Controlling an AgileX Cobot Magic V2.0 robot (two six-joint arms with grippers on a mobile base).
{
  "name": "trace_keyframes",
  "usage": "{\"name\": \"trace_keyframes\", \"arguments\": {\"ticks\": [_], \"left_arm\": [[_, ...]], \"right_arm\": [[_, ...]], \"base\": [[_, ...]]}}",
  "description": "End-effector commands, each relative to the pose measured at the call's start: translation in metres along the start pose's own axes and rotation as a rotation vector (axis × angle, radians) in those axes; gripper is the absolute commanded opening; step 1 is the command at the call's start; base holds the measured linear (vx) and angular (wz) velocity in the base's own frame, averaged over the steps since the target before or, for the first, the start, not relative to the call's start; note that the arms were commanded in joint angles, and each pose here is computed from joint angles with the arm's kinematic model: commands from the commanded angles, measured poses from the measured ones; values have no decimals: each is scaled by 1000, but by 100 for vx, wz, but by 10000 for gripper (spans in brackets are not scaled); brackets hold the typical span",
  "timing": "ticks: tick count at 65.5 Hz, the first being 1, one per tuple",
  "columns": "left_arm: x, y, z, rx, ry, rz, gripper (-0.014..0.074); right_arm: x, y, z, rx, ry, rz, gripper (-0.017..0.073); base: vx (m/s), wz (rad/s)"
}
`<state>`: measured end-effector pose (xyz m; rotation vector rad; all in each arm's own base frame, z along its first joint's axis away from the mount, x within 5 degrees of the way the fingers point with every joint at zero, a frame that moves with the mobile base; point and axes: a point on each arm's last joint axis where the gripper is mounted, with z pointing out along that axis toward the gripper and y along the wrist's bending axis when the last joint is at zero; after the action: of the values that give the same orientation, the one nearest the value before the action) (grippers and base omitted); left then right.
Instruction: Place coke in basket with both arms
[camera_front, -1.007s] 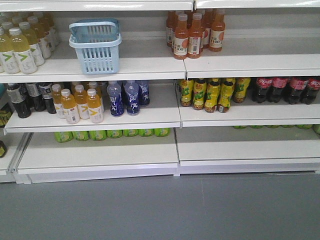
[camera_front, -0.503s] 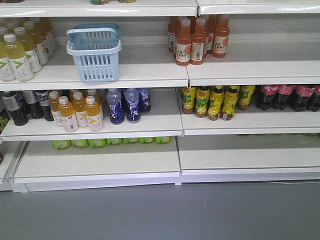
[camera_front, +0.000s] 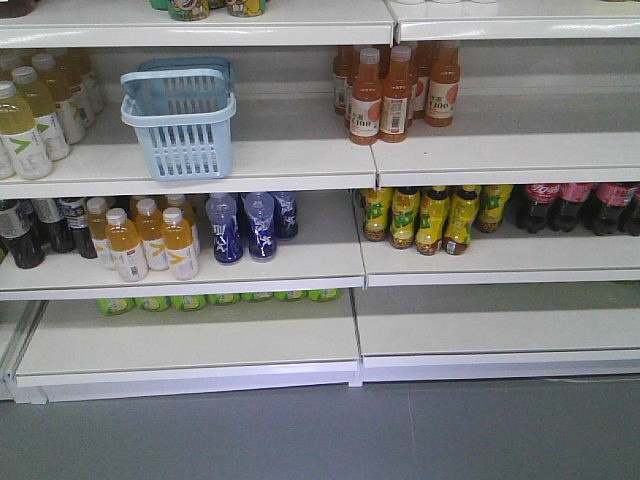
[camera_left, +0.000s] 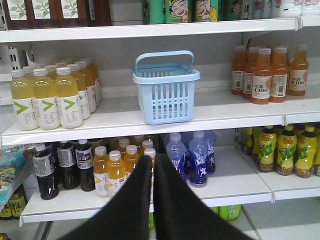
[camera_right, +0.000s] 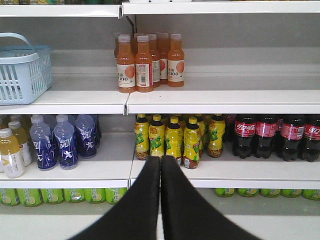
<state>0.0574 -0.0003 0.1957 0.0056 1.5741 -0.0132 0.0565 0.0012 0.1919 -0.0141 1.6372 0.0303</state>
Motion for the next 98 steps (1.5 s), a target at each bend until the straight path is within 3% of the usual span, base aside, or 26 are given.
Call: {"name": "trace_keyframes", "arguments": {"ticks": [1, 98], "left_arm": [[-6, -1, -2, 18, -88, -13, -8], [-6, -1, -2, 18, -88, -13, -8]], "right_arm": [[-2, 0, 0, -4, -74, -7, -9], [-2, 0, 0, -4, -74, -7, -9]], "base": [[9, 0], [6, 1]]}}
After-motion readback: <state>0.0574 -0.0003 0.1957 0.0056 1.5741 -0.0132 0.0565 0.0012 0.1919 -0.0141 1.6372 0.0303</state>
